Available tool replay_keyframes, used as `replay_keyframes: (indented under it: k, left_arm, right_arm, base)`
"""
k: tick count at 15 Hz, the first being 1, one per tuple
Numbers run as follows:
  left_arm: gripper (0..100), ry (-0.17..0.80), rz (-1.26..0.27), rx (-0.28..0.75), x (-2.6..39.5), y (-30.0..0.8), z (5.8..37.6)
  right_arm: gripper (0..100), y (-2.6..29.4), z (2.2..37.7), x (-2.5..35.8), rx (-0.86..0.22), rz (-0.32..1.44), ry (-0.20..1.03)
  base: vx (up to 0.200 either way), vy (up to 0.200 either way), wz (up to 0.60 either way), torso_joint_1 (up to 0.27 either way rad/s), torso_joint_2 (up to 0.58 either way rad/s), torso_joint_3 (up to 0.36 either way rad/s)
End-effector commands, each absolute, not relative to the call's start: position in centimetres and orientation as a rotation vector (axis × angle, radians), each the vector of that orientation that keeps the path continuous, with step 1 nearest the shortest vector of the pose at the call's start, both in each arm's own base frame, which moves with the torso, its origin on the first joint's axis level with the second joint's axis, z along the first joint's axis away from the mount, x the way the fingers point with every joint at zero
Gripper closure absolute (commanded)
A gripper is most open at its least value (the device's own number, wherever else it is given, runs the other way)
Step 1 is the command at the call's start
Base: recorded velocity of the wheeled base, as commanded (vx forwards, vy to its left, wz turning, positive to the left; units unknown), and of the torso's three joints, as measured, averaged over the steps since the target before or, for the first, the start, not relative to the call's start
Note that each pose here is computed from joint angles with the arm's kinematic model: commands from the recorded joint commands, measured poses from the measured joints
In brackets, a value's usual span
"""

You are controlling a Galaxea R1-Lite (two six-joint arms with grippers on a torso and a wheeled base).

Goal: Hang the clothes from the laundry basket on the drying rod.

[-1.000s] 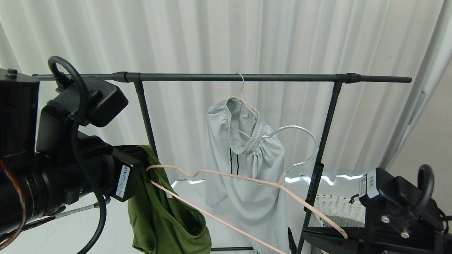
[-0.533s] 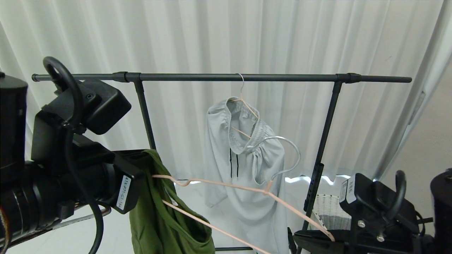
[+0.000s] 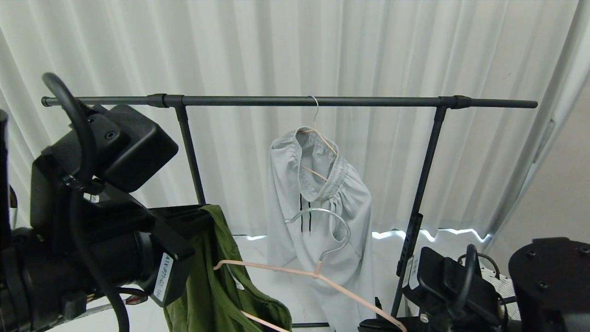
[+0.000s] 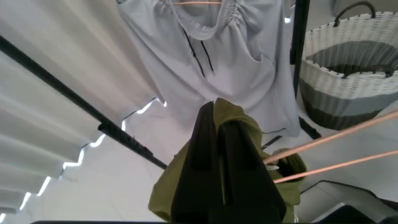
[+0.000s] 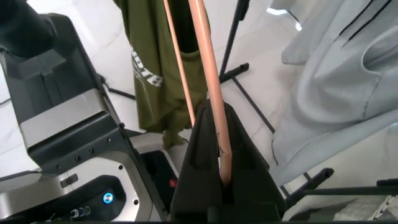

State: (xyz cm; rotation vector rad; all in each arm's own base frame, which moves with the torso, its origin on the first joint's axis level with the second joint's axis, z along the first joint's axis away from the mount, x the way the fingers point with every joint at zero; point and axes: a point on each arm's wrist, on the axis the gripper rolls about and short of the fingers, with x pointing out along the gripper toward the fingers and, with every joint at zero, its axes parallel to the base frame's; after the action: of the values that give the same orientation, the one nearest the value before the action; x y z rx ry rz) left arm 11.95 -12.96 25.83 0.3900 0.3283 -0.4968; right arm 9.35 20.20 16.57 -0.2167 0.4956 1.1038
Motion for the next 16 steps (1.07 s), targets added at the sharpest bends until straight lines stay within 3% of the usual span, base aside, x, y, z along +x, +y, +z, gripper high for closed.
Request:
replay_keyframes:
  k: [1, 6, 16]
  left_arm:
    - [100, 0.327, -0.493, 0.398, 11.5, -12.5, 25.6]
    - [100, 0.366, -0.374, 0.449, 12.5, -10.2, 24.5]
    - [100, 0.336, -0.489, 0.466, 11.3, -11.6, 24.7]
  right_arm:
    - [100, 20.2, 16.3, 9.4, -0.217, 1.1, 0.508]
    - [100, 17.9, 16.6, 8.3, -0.162, 1.096, 0.504]
    - [100, 19.2, 16.5, 8.7, -0.138, 1.159, 0.488]
  base:
    - [0.0, 0.0, 0.0, 0.0, 0.0, 0.0]
    - [0.0, 0.0, 0.0, 0.0, 0.0, 0.0]
    - [0.0, 0.0, 0.0, 0.0, 0.0, 0.0]
